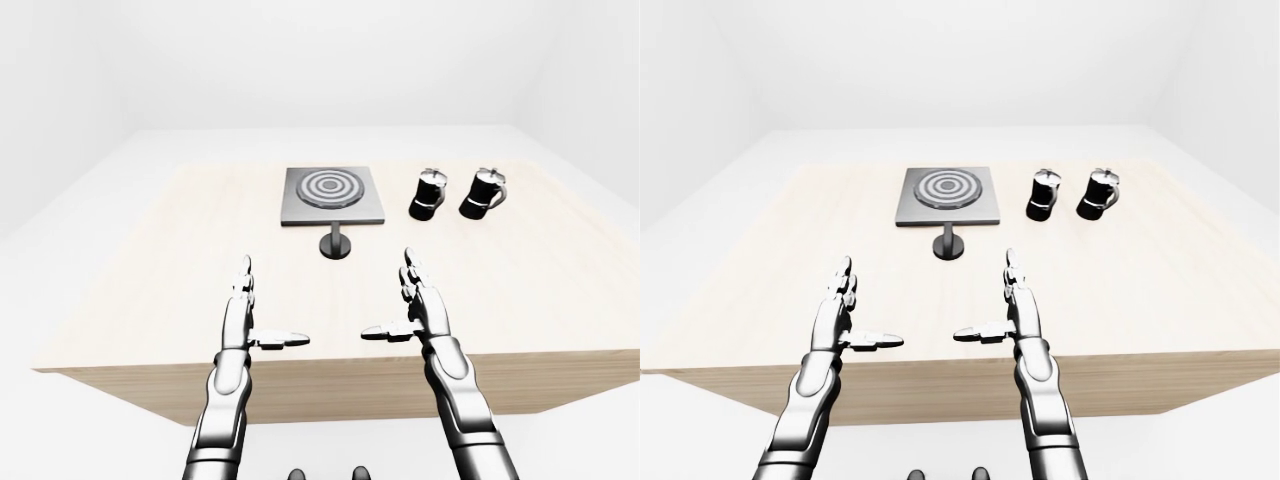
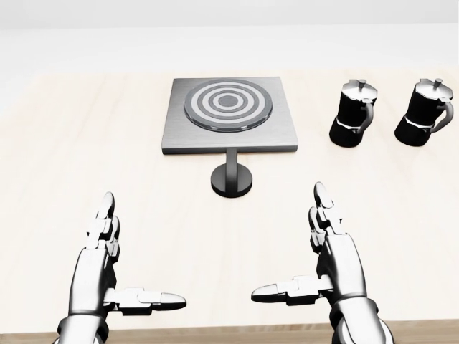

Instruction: Turn off the stove.

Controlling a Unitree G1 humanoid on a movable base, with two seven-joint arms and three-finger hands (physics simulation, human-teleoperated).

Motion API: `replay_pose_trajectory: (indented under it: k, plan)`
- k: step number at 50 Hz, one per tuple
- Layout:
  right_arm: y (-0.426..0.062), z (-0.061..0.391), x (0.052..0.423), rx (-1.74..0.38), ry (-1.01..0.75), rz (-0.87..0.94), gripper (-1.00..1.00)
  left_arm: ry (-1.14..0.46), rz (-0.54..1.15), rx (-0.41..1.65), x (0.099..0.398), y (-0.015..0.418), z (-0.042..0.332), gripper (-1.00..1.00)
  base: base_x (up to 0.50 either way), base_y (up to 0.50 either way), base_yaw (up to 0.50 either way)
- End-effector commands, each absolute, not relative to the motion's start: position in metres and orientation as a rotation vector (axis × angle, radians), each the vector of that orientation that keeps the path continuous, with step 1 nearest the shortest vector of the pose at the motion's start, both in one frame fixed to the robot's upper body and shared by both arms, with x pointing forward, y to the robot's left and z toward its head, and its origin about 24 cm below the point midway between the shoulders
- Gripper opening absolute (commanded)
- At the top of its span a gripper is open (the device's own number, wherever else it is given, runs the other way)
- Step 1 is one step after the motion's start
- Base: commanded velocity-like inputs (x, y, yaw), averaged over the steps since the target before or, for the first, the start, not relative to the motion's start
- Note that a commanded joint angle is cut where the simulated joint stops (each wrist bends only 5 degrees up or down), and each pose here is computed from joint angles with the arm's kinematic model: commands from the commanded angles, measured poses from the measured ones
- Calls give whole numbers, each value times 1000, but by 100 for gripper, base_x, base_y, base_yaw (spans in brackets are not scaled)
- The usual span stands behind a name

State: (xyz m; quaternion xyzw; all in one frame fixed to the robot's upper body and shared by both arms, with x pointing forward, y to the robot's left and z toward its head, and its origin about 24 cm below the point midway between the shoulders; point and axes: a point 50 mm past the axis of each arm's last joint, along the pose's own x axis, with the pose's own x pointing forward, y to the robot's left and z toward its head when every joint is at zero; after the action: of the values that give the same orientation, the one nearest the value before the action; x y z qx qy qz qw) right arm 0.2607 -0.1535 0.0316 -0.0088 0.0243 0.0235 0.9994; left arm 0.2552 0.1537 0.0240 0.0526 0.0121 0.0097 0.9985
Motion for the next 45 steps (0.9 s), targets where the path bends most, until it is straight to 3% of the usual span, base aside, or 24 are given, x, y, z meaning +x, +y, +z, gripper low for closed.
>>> replay_pose_trajectory:
  k: [1,18,45]
  plan:
    - [-153,32,261,-23,51,48,100,22,20,106,255,154,24,100,1,9,0]
    - [-151,32,261,-29,48,63,100,28,21,107,255,154,23,100,1,1,0]
    - [-152,32,262,-30,54,51,100,20,22,111,255,153,25,100,34,0,0]
